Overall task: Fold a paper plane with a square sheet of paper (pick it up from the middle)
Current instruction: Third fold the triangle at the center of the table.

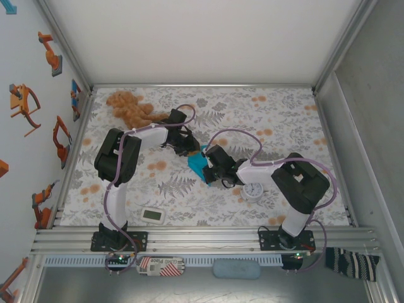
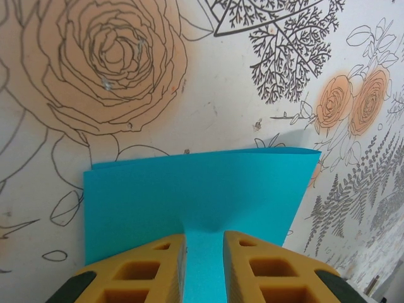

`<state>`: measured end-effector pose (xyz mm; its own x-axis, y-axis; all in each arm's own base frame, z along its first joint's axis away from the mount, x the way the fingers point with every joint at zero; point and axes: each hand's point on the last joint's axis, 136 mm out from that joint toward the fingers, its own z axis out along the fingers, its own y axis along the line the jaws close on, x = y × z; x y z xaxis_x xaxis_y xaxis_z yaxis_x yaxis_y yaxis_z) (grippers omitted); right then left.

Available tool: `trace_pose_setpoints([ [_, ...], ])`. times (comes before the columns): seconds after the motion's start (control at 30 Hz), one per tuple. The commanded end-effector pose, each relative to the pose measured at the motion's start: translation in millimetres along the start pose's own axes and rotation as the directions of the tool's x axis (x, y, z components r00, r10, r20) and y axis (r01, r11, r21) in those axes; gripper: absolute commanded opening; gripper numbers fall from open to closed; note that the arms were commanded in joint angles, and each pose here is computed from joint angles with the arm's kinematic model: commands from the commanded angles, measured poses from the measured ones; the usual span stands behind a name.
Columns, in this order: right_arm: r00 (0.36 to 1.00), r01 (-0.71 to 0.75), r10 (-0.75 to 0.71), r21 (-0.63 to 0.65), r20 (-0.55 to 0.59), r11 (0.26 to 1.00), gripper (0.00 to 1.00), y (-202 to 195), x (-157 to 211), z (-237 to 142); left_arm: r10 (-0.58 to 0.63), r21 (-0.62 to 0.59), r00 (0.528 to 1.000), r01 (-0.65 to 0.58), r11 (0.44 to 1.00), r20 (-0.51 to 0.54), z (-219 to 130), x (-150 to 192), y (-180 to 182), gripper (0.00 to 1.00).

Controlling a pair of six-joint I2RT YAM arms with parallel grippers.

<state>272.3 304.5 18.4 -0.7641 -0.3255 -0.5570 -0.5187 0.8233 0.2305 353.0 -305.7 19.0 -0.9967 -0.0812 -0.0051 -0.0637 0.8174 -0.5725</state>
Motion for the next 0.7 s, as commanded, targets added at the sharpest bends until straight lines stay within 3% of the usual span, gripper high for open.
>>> trace_pose_setpoints([
  [0.0, 1.0, -0.021, 0.021, 0.024, -0.006, 1.0, 0.0, -4.9, -1.2, 2.7, -0.004, 0.009, 1.0, 0.004, 1.0, 0.005, -13.4, -2.7, -7.3, 0.25],
  [0.2, 1.0, -0.024, 0.024, 0.023, -0.018, 0.999, 0.0, -5.3, 2.5, 5.6, -0.025, 0.049, 0.998, 0.022, 0.999, 0.066, -36.7, -14.6, -10.1, 0.27],
  [0.67, 1.0, -0.018, 0.018, -0.005, 0.005, 1.0, 0.0, 0.8, -7.1, 0.7, -0.05, -0.023, 0.999, 0.049, 0.999, -0.022, -3.2, 2.3, 18.8, 0.21],
])
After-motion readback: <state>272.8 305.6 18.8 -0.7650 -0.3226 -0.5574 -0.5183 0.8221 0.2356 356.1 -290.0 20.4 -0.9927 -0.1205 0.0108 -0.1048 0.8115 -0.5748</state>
